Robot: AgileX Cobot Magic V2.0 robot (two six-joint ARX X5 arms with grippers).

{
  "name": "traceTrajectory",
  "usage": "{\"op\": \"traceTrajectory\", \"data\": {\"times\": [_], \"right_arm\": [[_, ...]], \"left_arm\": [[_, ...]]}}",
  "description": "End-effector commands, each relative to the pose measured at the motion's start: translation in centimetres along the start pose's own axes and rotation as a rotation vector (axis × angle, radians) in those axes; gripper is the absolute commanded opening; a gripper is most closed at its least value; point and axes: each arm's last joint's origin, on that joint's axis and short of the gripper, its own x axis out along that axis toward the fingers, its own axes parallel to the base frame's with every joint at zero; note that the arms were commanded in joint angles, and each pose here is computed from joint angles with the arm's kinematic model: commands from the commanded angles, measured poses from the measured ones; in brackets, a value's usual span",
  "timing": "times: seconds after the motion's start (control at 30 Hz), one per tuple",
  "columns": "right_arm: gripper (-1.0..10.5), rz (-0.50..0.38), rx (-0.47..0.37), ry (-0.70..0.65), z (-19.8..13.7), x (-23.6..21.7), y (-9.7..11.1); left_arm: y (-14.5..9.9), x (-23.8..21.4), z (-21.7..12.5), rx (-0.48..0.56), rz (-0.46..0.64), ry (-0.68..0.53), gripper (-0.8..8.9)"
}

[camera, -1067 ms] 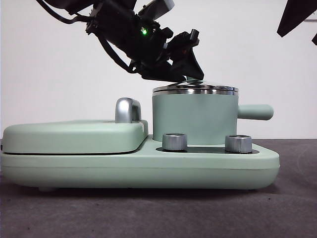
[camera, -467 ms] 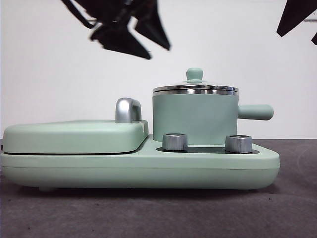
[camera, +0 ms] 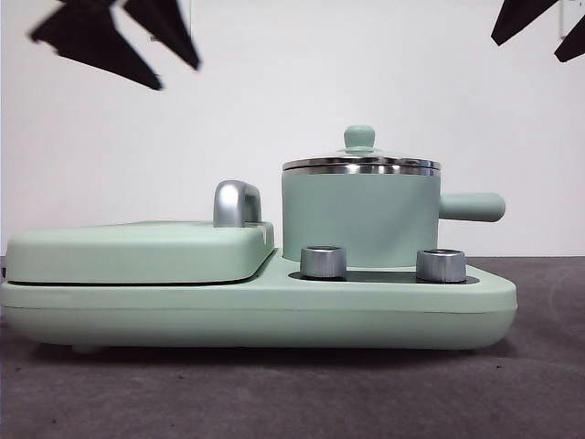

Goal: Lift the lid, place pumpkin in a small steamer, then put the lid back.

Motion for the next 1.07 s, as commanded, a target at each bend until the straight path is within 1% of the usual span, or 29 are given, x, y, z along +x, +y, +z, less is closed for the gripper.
{"op": "traceTrajectory", "data": {"times": [0.03,0.3,0.4,0.63,0.73,0.8,0.83,0.87,0.9,0.93,0.97,1.07], "right_arm": [[3.7,0.005,-0.014,-0.011,0.3,0.1,0.1],[3.7,0.006,-0.016,-0.015,0.3,0.1,0.1],[3.7,0.006,-0.016,-0.015,0.3,0.1,0.1],[3.7,0.005,-0.016,-0.015,0.3,0.1,0.1],[3.7,0.001,-0.015,-0.013,0.3,0.1,0.1],[3.7,0.007,-0.016,-0.006,0.2,0.1,0.1],[3.5,0.006,-0.016,0.000,0.2,0.1,0.1],[2.2,0.007,-0.016,0.003,0.2,0.1,0.1],[-0.1,0.010,-0.017,0.009,0.1,0.1,0.1],[0.4,0.015,-0.029,0.012,0.1,0.1,0.1],[0.1,0.014,-0.029,0.008,0.1,0.1,0.1],[0.1,0.038,-0.028,0.017,0.0,0.0,0.2]], "left_arm": [[0.3,-1.8,-0.5,-0.008,0.018,-0.030,2.80],[0.8,-5.8,-3.9,-0.040,0.073,-0.050,2.80],[0.7,-6.7,-5.1,-0.069,0.080,-0.067,2.80],[0.6,-7.5,-7.6,-0.145,0.081,-0.057,2.80],[0.6,-7.6,-7.9,-0.146,0.084,-0.026,2.82],[0.5,-7.5,-8.1,-0.128,0.084,-0.006,2.80],[0.5,-7.5,-8.2,-0.130,0.084,0.004,2.66],[0.5,-7.5,-8.2,-0.131,0.084,0.008,1.58],[0.5,-7.5,-8.3,-0.132,0.080,0.011,-0.35],[0.5,-7.5,-8.2,-0.127,0.079,0.007,0.06],[0.5,-7.5,-8.2,-0.128,0.079,0.007,0.07],[0.5,-7.6,-8.4,-0.133,0.082,0.025,0.07]]}}
